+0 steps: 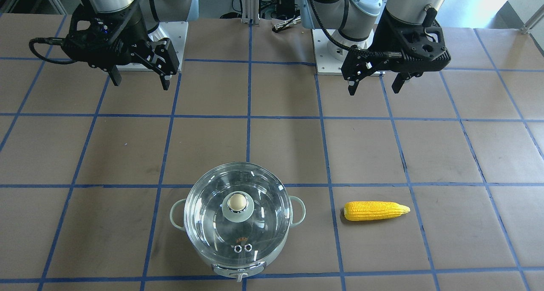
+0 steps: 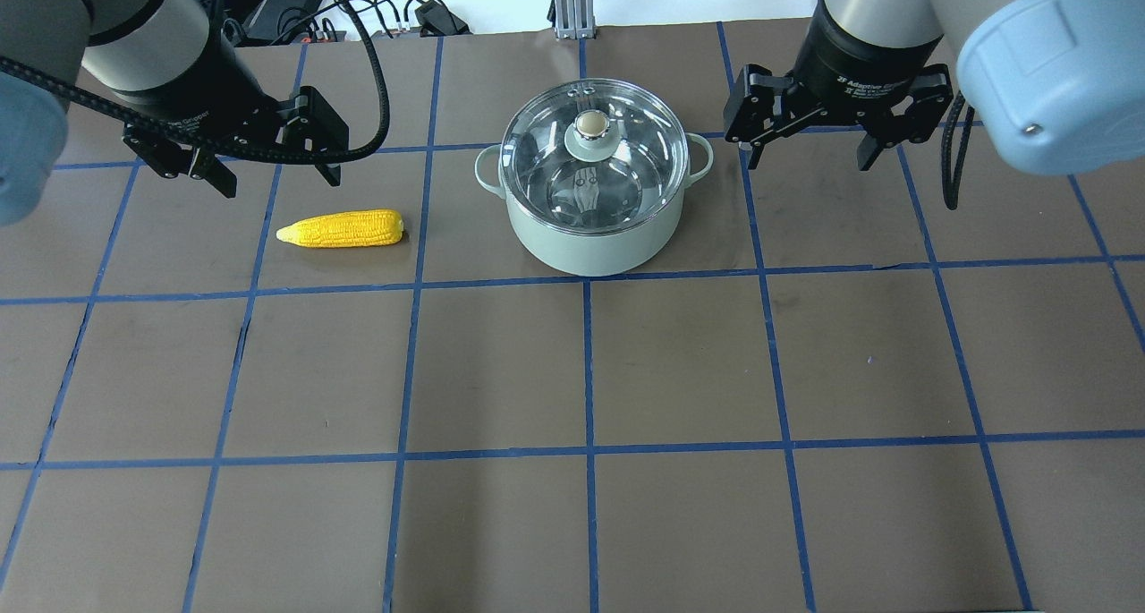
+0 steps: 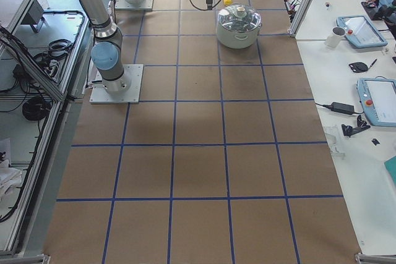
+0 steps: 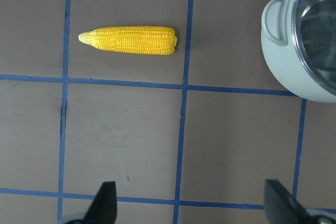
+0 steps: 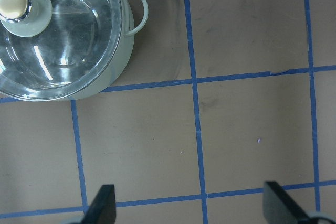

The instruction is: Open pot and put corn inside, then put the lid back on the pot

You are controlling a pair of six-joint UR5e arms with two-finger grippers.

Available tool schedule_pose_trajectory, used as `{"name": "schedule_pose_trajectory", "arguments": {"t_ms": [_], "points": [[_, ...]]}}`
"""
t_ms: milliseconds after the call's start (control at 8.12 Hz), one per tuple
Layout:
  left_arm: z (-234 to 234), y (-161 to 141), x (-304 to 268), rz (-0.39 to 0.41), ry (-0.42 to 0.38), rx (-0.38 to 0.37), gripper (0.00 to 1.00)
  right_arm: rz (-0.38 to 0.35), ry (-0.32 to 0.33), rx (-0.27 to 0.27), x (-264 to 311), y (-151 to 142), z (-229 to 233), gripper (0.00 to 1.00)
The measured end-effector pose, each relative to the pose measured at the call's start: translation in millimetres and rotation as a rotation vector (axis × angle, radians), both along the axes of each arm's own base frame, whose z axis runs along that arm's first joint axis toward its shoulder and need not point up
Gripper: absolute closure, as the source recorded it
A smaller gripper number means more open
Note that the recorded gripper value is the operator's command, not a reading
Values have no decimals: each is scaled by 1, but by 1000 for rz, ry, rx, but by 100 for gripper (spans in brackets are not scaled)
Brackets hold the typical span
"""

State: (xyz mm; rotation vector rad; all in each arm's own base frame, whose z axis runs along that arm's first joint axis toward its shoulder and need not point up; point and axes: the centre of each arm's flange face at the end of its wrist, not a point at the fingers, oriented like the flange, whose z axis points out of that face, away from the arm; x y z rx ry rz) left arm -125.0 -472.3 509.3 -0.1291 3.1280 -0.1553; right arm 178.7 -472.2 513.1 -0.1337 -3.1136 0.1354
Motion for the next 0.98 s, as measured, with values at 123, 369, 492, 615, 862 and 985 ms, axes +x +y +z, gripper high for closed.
{"name": "schedule_pose_trajectory", "arguments": {"t_ms": [123, 369, 492, 615, 862, 985], "points": [[0, 0, 0, 0, 0, 1, 0, 0, 0, -1, 0, 0, 0, 0], [-3, -1, 3, -3, 0, 5, 0, 0, 0, -2, 0, -1, 0, 0], [-4, -4, 7, -30, -2, 6, 0, 0, 0, -2, 0, -1, 0, 0], [-6, -9, 15, -92, -9, 8, 0, 0, 0, -2, 0, -1, -1, 0], [-14, -27, 60, -229, -25, 11, 0, 0, 1, -3, 0, -1, -1, 0], [-22, -38, 87, -312, -35, 11, 0, -1, 0, -3, 0, -1, 0, 0]]}}
